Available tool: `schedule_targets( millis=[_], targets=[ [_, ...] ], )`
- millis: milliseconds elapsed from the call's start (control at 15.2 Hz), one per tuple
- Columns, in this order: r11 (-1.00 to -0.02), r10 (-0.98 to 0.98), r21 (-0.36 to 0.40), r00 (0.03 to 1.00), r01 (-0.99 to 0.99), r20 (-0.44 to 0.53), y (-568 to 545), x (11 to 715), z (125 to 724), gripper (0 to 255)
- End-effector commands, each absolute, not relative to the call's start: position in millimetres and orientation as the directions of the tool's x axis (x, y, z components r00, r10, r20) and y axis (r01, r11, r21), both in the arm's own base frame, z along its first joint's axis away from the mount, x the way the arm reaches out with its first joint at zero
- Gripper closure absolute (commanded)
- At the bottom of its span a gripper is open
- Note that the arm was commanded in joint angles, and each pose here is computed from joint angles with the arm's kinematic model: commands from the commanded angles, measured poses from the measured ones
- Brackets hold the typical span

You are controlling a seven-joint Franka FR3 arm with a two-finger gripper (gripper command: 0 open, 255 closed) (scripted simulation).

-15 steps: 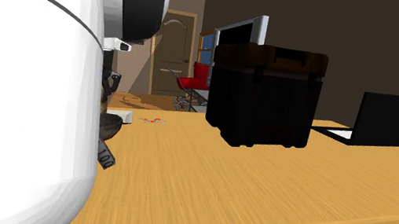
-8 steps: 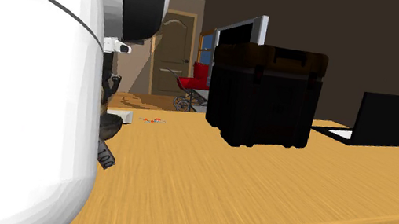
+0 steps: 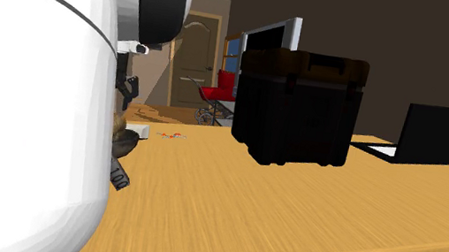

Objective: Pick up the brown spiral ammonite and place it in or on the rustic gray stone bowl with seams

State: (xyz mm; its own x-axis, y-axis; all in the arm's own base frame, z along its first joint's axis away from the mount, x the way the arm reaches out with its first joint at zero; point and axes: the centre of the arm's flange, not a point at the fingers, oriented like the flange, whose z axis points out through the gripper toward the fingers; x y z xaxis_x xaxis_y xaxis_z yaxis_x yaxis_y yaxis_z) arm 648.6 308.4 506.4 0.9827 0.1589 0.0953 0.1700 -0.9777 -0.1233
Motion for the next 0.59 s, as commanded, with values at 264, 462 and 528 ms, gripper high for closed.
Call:
schedule_targets(
  millis=[264, 462, 528],
  targets=[
    [-0.978, 0.159, -0.123, 0.983, 0.17, 0.095, 304, 646, 540, 0],
    [-0.978, 0.159, -0.123, 0.983, 0.17, 0.095, 304, 646, 540, 0],
    [-0.978, 0.159, -0.123, 0.983, 0.17, 0.095, 304, 646, 540, 0]
  ],
)
